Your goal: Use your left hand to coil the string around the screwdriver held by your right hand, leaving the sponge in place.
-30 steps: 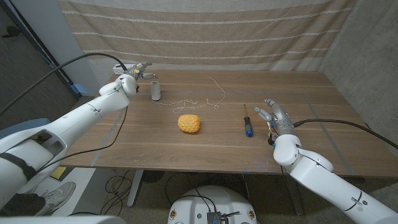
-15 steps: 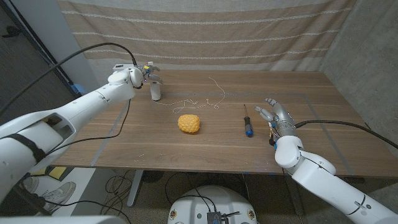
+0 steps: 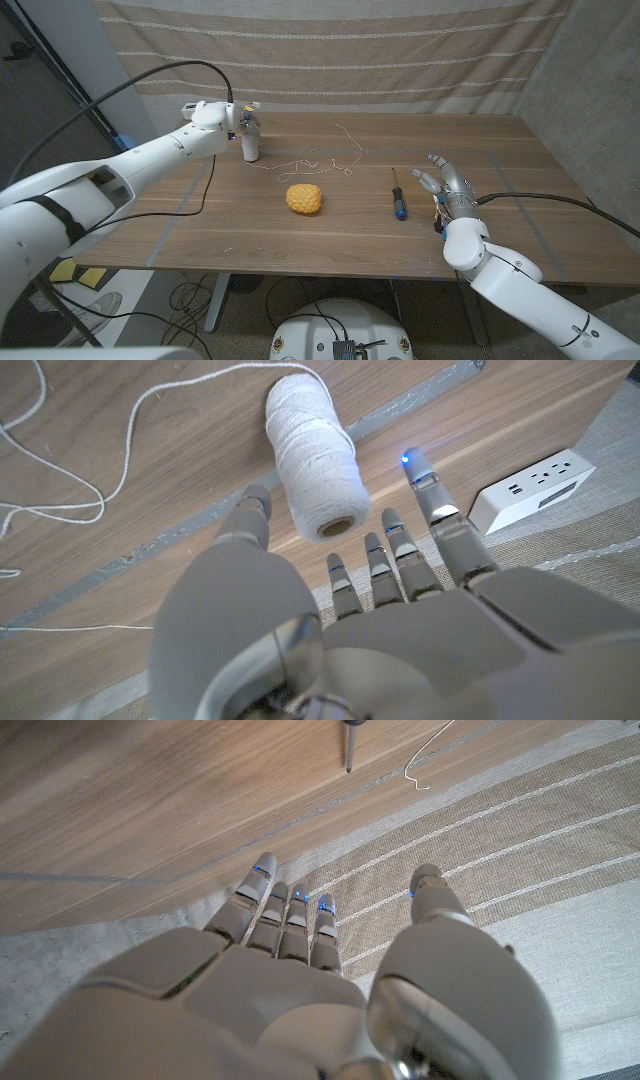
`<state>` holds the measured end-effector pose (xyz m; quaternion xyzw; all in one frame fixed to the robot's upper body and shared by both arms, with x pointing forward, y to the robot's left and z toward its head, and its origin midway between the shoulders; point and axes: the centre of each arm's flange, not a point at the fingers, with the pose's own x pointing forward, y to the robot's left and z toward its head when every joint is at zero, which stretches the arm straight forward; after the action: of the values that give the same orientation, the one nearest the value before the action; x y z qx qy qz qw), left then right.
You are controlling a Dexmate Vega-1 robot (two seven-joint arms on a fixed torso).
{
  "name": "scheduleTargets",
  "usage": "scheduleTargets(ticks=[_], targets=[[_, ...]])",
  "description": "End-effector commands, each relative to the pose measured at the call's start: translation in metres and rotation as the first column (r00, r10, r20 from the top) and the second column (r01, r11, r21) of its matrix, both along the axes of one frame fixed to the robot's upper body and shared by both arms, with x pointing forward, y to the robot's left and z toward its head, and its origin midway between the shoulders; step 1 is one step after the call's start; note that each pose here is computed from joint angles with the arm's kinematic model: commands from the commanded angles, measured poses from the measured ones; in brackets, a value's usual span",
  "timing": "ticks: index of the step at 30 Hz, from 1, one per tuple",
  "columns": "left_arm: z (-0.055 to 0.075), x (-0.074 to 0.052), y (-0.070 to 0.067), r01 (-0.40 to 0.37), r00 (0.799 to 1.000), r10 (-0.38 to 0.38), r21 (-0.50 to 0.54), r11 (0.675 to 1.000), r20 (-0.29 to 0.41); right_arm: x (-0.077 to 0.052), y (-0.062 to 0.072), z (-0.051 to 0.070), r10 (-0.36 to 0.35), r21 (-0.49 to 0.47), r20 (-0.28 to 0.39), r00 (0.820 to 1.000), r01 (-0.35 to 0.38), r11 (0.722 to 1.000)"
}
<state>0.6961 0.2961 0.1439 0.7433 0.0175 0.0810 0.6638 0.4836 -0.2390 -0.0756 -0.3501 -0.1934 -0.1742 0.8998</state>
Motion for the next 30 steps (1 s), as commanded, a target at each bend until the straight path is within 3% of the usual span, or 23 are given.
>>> scheduleTargets(ticks=[1, 9, 17, 23, 30], targets=[[-0.001, -0.004, -0.015, -0.073, 0.997, 0.076, 0.112, 0.991, -0.026, 0.001, -0.002, 0.001, 0.007, -0.002, 0.007, 1.0, -0.007, 1.0], [-0.007, -0.002, -0.019, -0.122, 0.992, 0.123, 0.168, 0.978, 0.0, 0.0, -0.002, 0.002, 0.007, -0.011, 0.003, 1.0, -0.007, 1.0], [-0.022, 0.005, -0.021, -0.148, 0.989, 0.146, 0.238, 0.96, 0.028, -0.002, -0.003, 0.003, 0.012, -0.014, 0.004, 1.0, -0.012, 1.0], [-0.026, 0.002, -0.018, -0.091, 0.992, 0.07, 0.21, 0.973, 0.108, -0.005, -0.003, 0.003, 0.001, -0.023, -0.011, 1.0, -0.001, 1.0], [-0.021, -0.013, -0.013, 0.041, 0.97, -0.066, 0.111, 0.993, 0.235, -0.012, 0.002, 0.005, -0.101, -0.079, -0.039, 0.994, 0.098, 0.992]])
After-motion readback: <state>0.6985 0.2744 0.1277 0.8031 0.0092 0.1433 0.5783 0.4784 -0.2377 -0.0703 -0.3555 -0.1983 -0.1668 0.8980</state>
